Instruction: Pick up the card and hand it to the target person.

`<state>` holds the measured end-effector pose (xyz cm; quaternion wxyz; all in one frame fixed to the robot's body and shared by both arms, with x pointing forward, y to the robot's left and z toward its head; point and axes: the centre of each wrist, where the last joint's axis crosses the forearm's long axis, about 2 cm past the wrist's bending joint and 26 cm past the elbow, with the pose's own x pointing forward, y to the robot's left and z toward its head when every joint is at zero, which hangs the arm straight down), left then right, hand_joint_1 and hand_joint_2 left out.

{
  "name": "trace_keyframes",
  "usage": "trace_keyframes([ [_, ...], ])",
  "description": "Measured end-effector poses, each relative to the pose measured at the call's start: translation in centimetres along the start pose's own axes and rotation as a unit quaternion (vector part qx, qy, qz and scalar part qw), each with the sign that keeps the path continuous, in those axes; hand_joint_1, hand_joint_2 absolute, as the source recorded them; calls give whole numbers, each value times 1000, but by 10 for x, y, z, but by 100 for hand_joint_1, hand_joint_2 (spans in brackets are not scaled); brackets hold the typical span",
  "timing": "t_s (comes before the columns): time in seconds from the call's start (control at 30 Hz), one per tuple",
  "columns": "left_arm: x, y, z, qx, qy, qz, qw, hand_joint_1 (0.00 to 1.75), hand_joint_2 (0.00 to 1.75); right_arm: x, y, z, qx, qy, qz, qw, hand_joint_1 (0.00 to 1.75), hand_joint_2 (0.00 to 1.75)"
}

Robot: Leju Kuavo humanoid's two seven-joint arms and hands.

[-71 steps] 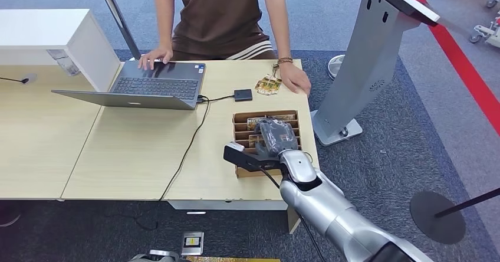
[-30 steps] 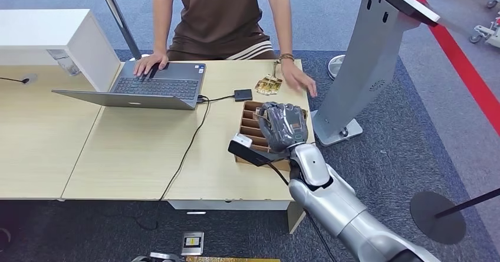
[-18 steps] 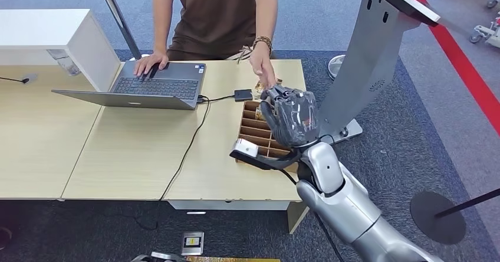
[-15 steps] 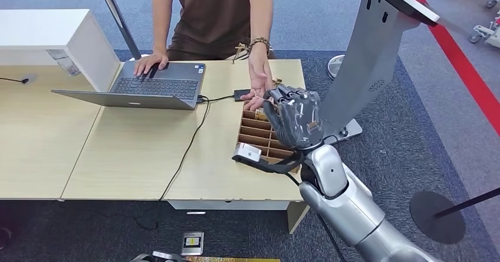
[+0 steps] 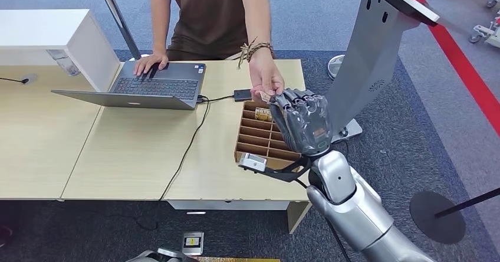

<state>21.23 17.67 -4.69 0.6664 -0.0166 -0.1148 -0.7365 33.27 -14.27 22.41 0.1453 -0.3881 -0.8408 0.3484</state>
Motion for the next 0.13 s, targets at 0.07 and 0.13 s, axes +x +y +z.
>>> trace_keyframes([
  [0.07,1,0,0,0,-1,-1,1000,0,0,-1,1,0,16,3,-3,1000,0,175],
  [0.13,1,0,0,0,-1,-1,1000,0,0,-1,2,1,32,9,-12,999,0,175],
])
